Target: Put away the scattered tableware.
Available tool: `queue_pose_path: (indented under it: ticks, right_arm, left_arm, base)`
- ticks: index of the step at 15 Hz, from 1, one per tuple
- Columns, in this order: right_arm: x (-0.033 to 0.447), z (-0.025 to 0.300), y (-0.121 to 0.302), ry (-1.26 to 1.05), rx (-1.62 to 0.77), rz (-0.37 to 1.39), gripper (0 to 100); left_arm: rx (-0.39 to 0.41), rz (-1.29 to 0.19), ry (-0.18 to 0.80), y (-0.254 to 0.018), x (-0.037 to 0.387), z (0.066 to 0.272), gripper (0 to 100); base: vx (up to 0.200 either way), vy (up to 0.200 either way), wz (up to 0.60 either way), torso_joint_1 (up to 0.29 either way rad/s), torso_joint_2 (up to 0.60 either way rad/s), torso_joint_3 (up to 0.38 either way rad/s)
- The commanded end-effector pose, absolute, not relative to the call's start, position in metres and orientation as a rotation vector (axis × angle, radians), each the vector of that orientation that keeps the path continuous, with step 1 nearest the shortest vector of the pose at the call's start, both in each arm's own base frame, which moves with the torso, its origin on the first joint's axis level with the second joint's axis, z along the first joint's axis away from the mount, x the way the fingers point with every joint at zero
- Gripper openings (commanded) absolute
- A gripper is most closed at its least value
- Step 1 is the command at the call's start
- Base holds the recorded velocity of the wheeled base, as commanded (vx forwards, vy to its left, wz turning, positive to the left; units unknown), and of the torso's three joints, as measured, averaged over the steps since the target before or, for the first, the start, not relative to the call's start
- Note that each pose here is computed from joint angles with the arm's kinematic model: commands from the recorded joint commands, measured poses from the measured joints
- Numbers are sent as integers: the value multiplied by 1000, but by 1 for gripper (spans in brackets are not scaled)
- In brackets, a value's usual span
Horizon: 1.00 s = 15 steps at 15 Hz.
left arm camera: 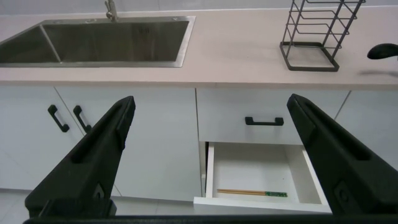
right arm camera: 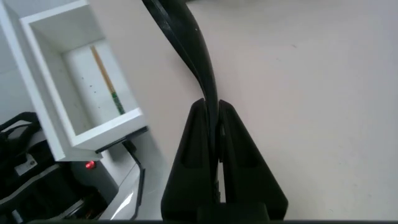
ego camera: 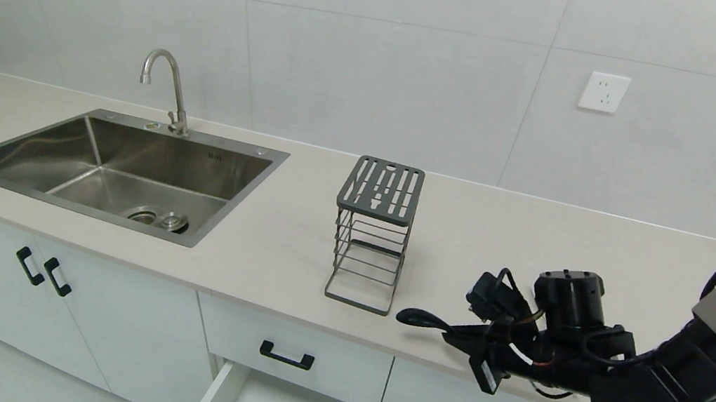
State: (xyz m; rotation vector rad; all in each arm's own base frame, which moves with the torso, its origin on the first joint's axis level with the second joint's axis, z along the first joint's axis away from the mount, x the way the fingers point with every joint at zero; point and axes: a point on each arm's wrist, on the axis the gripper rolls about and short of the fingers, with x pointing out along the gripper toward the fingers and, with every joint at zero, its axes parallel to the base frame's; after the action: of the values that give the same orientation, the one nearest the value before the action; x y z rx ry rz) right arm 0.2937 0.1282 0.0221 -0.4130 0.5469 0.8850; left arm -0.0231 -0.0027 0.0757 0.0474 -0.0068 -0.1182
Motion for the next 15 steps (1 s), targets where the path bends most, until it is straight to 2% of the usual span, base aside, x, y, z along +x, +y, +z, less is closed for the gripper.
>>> queue_pose_path:
  ticks: [1,9,15]
  right_arm:
    - [277,31,148,531,-415,904,0]
    - [244,42,188,491,-404,989,0]
    - [214,50,247,457,-337,1015,0]
  left_arm:
    - [48,-118,-6,-3,-23,76,100]
    - [48,-118,-6,-3,-23,76,100]
    - [48,-118,-6,-3,-23,76,100]
  base:
    - [0,0,0,0,0,0]
    - [0,0,0,0,0,0]
    - [0,0,0,0,0,0]
